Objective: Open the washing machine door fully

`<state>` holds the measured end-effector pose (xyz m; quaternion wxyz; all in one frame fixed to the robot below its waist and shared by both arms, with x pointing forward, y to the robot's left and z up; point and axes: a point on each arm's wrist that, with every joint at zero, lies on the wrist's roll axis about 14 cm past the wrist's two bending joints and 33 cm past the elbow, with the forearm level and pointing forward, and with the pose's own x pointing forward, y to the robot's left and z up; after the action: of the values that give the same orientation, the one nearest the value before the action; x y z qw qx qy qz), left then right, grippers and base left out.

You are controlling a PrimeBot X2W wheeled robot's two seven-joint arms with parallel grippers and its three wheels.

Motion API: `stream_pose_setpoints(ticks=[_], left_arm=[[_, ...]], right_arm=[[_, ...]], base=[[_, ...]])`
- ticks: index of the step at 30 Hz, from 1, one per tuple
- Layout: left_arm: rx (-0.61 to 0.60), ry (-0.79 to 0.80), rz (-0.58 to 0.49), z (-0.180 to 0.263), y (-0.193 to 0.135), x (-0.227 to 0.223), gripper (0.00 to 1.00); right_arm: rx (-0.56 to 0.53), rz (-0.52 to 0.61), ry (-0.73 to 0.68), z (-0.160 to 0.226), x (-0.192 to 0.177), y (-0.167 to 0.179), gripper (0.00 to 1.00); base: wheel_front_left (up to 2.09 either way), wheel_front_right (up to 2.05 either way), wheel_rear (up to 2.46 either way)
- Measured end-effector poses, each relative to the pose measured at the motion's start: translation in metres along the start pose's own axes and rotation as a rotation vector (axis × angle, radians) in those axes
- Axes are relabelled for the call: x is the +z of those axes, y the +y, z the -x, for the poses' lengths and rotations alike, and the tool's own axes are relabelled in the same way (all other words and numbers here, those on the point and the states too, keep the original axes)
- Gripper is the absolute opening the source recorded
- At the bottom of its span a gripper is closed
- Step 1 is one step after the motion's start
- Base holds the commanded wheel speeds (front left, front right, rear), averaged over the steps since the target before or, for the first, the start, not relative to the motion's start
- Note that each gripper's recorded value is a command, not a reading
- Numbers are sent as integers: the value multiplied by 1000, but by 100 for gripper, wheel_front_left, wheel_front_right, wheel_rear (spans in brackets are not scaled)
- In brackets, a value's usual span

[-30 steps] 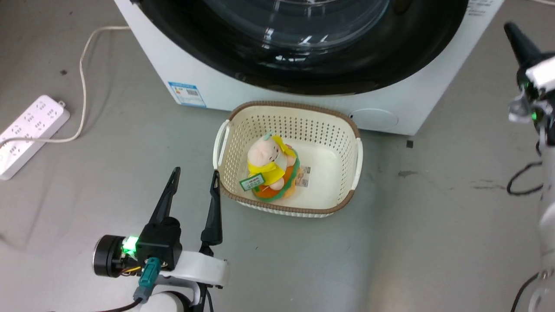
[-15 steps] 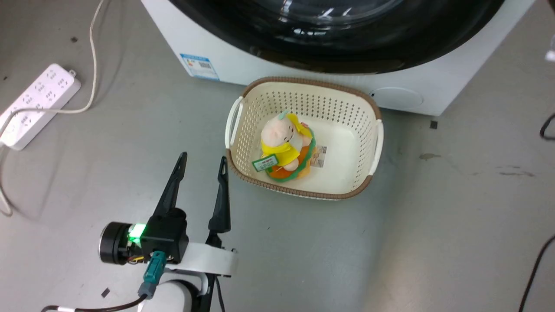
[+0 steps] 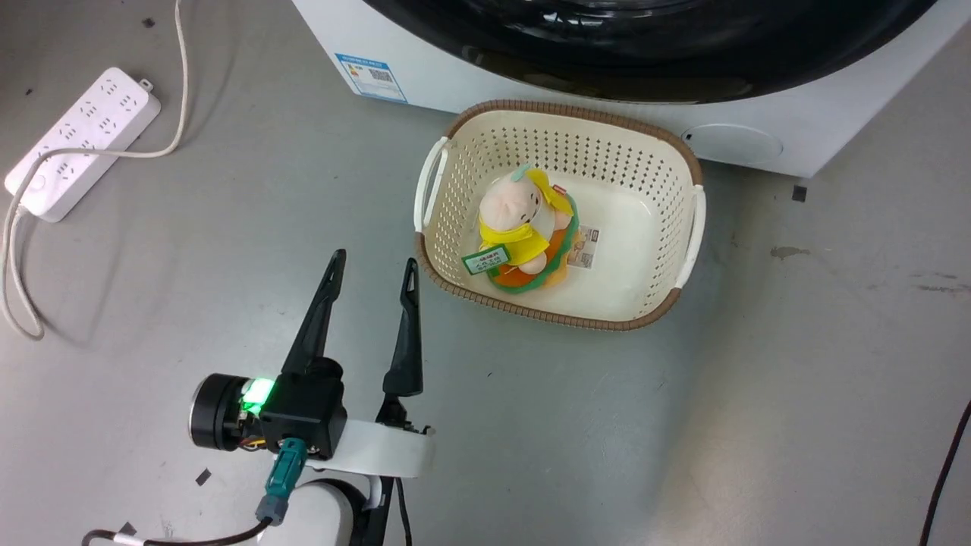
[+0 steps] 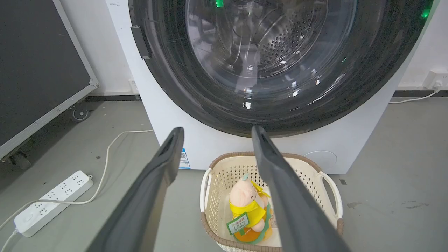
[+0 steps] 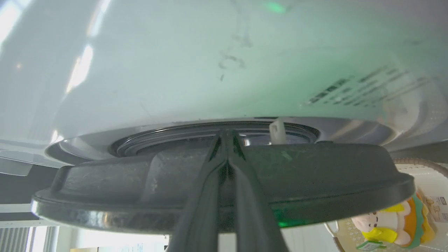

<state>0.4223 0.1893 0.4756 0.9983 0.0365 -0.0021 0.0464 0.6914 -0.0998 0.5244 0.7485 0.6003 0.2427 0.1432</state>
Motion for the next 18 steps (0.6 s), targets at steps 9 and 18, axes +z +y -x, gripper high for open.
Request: stream_pose_setpoints(ticks=[9, 18], left_arm=[[9, -22, -3, -4, 1, 3, 100], [0, -74, 8, 9, -1, 26, 100]], right_arm=[[-19, -90, 122, -3, -21, -14, 0], [-74, -72, 209, 32, -55, -18, 0]], base=[[0, 0, 0], [0, 0, 0]])
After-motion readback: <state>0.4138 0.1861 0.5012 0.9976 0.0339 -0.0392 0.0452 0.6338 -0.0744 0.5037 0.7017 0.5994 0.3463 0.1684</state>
